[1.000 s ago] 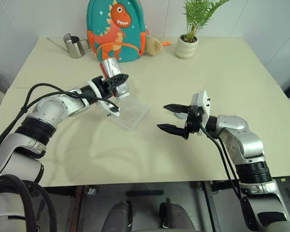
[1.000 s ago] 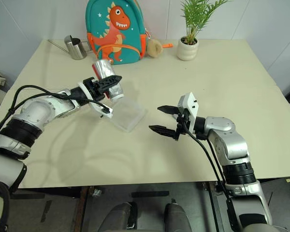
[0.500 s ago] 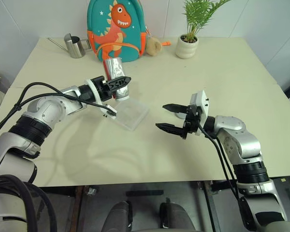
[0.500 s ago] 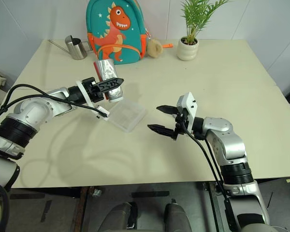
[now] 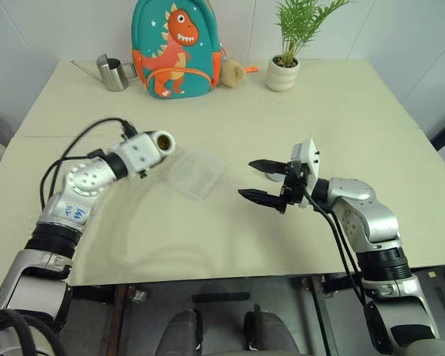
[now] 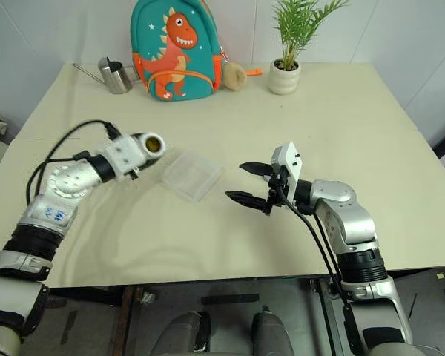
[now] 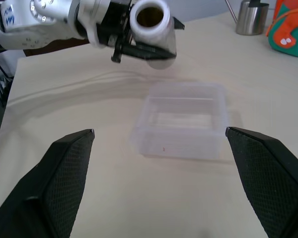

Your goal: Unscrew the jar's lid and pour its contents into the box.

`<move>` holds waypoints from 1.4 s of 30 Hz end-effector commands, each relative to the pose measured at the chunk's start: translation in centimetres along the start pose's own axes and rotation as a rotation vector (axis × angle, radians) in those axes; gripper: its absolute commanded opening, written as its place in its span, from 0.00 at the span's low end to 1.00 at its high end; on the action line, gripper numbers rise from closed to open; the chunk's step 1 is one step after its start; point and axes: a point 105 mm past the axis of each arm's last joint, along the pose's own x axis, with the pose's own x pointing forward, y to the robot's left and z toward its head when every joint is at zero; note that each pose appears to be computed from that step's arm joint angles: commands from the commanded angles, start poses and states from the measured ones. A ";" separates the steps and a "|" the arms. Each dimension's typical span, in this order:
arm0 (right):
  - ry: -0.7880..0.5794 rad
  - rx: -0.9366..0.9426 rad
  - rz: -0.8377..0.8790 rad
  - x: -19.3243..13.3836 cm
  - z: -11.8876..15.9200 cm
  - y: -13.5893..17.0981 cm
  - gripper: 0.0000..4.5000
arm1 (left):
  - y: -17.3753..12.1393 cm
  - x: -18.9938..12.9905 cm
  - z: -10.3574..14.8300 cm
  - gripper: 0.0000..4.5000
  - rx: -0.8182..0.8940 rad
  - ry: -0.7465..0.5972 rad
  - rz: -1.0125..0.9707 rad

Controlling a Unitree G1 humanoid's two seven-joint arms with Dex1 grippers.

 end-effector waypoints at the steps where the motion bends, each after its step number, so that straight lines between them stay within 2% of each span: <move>1: -0.028 -0.027 0.012 0.0 1.0 0.0 0.99 | 1.2 -0.9 0.9 0.42 -0.214 -0.046 0.035; 3: -0.027 -0.029 0.013 0.1 1.0 0.0 0.99 | 0.9 -1.1 0.5 0.42 -0.350 -0.043 0.036; 8: -0.032 -0.035 0.015 0.4 1.0 -0.1 0.99 | 0.8 -0.6 -0.8 0.42 -0.509 0.012 0.089; 12: -0.031 -0.039 0.019 0.5 1.0 -0.1 0.99 | 0.6 0.2 0.3 0.42 -0.501 -0.029 0.084; 14: -0.030 -0.041 0.020 0.6 1.0 -0.1 0.99 | 0.5 0.4 0.1 0.42 -0.461 0.002 0.086; 16: -0.030 -0.043 0.018 0.6 1.0 -0.2 0.99 | 0.3 0.9 -0.2 0.42 -0.347 0.054 0.082; 18: -0.032 -0.043 0.014 0.6 0.9 -0.2 0.99 | 1.9 1.3 -0.6 0.42 0.020 0.161 0.197; 20: -0.035 -0.040 0.009 0.6 0.9 -0.2 0.99 | 3.2 1.4 0.4 0.42 0.323 0.171 0.275; 22: -0.037 -0.038 0.007 0.6 0.9 -0.1 0.99 | 3.9 1.5 1.0 0.42 0.430 0.158 0.321; 24: -0.036 -0.037 0.006 0.6 0.8 0.0 0.99 | 4.1 1.8 3.2 0.42 0.734 0.103 0.360; 25: -0.037 -0.036 0.005 0.6 0.8 0.0 0.99 | 3.5 2.1 4.8 0.42 0.953 0.051 0.361; 27: -0.038 -0.034 0.005 0.7 0.8 0.0 0.99 | 2.2 2.4 6.5 0.42 1.241 -0.049 0.359; 30: -0.043 -0.033 0.006 0.8 0.8 0.0 0.99 | -0.2 2.8 7.3 0.42 1.567 -0.184 0.332; 36: -0.048 -0.031 0.007 1.0 1.0 0.1 0.99 | -1.3 2.9 7.3 0.42 1.795 -0.278 0.357; 42: -0.061 -0.027 0.009 1.2 1.1 0.1 0.99 | -0.7 3.2 6.7 0.42 1.931 -0.265 0.388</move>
